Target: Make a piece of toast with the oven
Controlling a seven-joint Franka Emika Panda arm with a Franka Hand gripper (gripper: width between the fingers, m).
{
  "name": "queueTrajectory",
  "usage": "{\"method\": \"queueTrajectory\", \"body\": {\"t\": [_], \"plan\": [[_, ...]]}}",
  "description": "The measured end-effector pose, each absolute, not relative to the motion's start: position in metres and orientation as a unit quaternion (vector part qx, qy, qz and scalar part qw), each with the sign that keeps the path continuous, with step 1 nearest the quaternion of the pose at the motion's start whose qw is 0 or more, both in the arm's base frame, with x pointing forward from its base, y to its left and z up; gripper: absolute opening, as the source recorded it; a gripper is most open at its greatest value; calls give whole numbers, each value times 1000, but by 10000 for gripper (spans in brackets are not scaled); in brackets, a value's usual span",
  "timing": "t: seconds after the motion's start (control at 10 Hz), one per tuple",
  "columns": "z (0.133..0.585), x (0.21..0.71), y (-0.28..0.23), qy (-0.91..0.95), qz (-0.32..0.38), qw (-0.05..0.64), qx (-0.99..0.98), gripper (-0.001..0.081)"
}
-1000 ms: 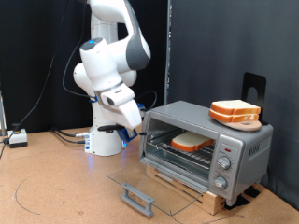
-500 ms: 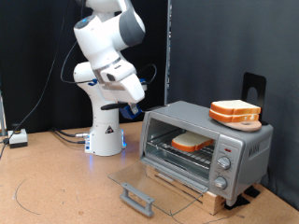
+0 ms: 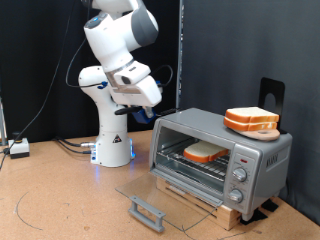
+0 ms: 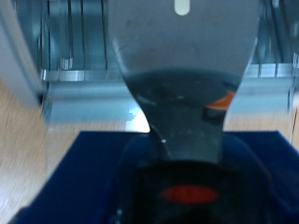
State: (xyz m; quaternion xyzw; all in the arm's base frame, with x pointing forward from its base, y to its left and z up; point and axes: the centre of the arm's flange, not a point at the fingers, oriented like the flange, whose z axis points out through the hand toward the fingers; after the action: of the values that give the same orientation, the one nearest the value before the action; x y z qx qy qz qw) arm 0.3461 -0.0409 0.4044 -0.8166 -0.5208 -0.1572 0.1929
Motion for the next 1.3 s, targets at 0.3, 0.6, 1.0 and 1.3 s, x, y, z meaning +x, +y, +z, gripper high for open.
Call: {"method": "queueTrajectory", "body": {"t": [0.3, 0.6, 1.0, 1.3], "plan": [[416, 336, 3, -566, -153, 233, -776, 396], [421, 320, 45, -599, -115, 253, -751, 396], [424, 300, 98, -604, -97, 251, -750, 396], [412, 286, 131, -594, -83, 226, -768, 396]]}}
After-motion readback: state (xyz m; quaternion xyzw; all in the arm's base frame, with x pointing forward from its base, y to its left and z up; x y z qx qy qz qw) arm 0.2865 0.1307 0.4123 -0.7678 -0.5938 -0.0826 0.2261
